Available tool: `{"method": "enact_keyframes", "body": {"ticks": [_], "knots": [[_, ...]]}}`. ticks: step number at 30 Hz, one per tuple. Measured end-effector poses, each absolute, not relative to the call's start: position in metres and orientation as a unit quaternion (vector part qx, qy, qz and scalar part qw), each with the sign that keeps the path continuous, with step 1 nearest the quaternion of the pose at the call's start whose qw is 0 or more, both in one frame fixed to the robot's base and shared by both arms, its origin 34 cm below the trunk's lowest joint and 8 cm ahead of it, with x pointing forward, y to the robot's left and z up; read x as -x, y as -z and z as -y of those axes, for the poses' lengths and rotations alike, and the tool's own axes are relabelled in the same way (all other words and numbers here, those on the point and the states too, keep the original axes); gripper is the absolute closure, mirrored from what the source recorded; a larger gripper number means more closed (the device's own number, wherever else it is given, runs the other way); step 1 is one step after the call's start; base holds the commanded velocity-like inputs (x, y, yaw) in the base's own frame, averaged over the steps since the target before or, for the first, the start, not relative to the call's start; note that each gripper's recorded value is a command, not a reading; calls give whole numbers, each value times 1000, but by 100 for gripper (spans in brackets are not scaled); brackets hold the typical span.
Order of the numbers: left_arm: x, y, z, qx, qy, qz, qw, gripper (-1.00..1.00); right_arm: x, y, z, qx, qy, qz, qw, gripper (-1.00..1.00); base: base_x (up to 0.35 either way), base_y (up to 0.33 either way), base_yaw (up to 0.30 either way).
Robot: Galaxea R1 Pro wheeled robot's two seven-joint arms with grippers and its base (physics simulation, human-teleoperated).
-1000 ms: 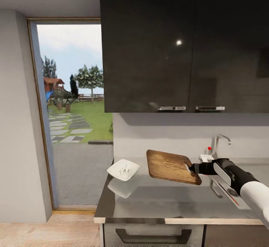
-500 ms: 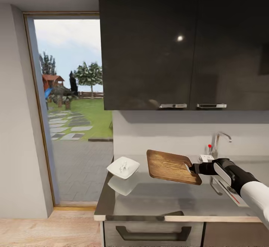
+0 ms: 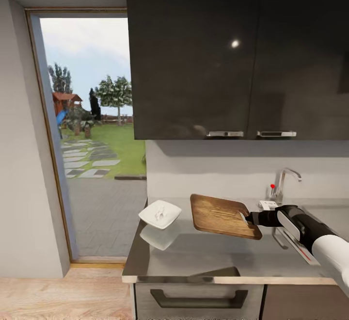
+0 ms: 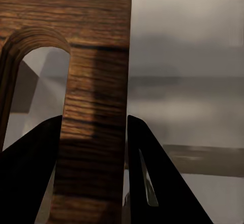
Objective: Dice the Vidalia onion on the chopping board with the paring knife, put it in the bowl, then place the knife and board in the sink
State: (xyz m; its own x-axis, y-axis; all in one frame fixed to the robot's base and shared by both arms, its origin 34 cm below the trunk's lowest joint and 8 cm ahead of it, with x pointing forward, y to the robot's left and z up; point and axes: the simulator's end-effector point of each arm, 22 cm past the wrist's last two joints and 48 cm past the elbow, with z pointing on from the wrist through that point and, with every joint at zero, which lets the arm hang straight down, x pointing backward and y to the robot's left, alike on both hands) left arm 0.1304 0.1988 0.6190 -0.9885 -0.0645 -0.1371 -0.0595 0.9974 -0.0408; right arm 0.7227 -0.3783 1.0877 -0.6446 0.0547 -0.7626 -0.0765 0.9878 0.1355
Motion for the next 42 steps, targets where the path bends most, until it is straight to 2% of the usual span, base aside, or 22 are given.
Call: {"method": "enact_keyframes", "body": {"ticks": [13,23,42], "knots": [[-123,-618,-202,32,15,-998,59,-100,-724,-1075,382,4,-76,-908,412,100,0,0,0],[-101,-616,-276,35,-35,-998,42,-100,-725,-1065,382,3,-76,-911,405,100,0,0,0],[-72,-616,-258,34,-24,-999,15,-100,-726,-1046,383,2,-75,-917,391,100,0,0,0]]}}
